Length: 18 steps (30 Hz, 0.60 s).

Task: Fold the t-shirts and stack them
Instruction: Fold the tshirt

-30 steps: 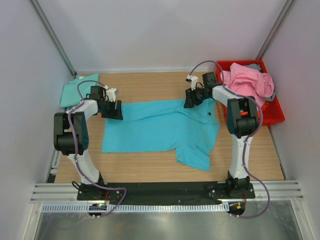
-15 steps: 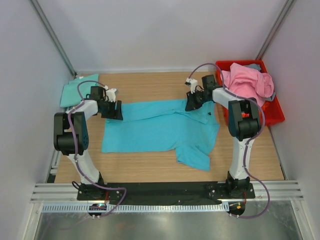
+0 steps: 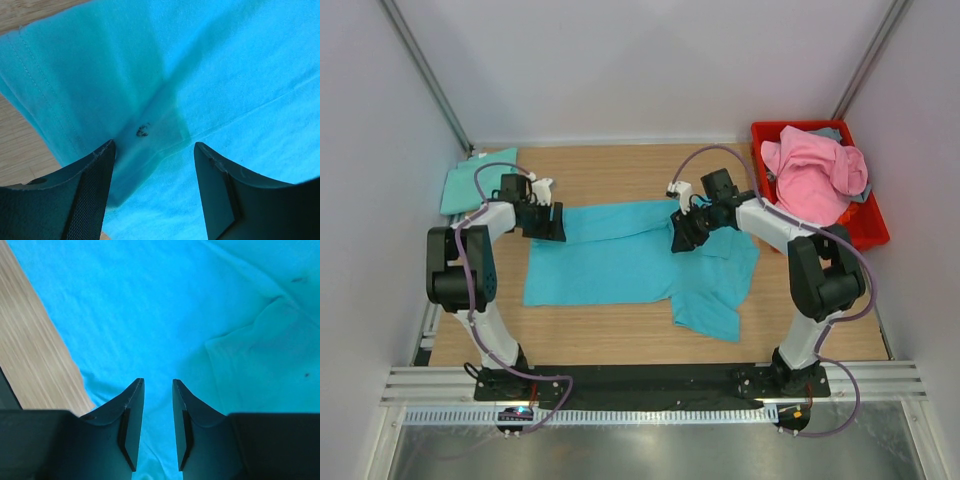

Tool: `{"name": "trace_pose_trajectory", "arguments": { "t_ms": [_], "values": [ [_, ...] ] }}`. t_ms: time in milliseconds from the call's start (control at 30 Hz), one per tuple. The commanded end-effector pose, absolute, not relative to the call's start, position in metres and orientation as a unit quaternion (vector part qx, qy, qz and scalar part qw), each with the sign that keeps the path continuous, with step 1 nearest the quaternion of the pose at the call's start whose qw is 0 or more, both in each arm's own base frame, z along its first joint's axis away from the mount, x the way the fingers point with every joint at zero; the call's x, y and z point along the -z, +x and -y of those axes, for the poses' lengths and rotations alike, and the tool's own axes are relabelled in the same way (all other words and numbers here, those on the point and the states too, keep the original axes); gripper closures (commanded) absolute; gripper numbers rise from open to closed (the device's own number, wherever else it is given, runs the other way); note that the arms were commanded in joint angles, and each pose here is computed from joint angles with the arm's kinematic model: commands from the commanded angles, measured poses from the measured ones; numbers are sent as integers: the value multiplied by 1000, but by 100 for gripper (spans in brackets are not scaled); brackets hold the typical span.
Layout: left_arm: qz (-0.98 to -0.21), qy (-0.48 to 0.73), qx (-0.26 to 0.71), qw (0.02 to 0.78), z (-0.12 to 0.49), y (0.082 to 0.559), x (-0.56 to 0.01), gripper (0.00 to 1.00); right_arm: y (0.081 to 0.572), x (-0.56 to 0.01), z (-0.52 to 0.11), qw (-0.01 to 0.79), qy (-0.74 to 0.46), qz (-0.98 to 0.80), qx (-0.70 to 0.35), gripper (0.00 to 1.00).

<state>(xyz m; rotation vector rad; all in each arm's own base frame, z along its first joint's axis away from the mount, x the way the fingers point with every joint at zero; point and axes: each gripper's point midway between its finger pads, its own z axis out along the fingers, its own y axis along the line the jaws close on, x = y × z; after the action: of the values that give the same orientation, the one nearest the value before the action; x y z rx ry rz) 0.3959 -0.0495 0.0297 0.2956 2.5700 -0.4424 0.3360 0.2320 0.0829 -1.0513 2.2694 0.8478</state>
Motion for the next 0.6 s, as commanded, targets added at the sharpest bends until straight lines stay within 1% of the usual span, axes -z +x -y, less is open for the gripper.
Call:
{"name": "trace_pose_trajectory", "arguments": {
  "t_ms": [0, 133, 267, 467, 567],
  "values": [
    [-939, 117, 161, 279, 50, 398, -47, 34, 322, -92, -227, 248, -378, -834, -317, 63],
    [-936, 120, 157, 290, 49, 408, -56, 34, 340, -103, -210, 294, -371, -839, -269, 63],
    [-939, 114, 155, 286, 47, 419, -65, 34, 363, -115, -202, 334, -349, -836, -259, 61],
    [-939, 108, 134, 298, 41, 428, -77, 34, 403, -110, -185, 386, -304, -846, -209, 56],
    [-946, 102, 135, 277, 40, 428, -71, 34, 425, -91, -173, 389, -270, -865, -168, 53]
  ]
}}
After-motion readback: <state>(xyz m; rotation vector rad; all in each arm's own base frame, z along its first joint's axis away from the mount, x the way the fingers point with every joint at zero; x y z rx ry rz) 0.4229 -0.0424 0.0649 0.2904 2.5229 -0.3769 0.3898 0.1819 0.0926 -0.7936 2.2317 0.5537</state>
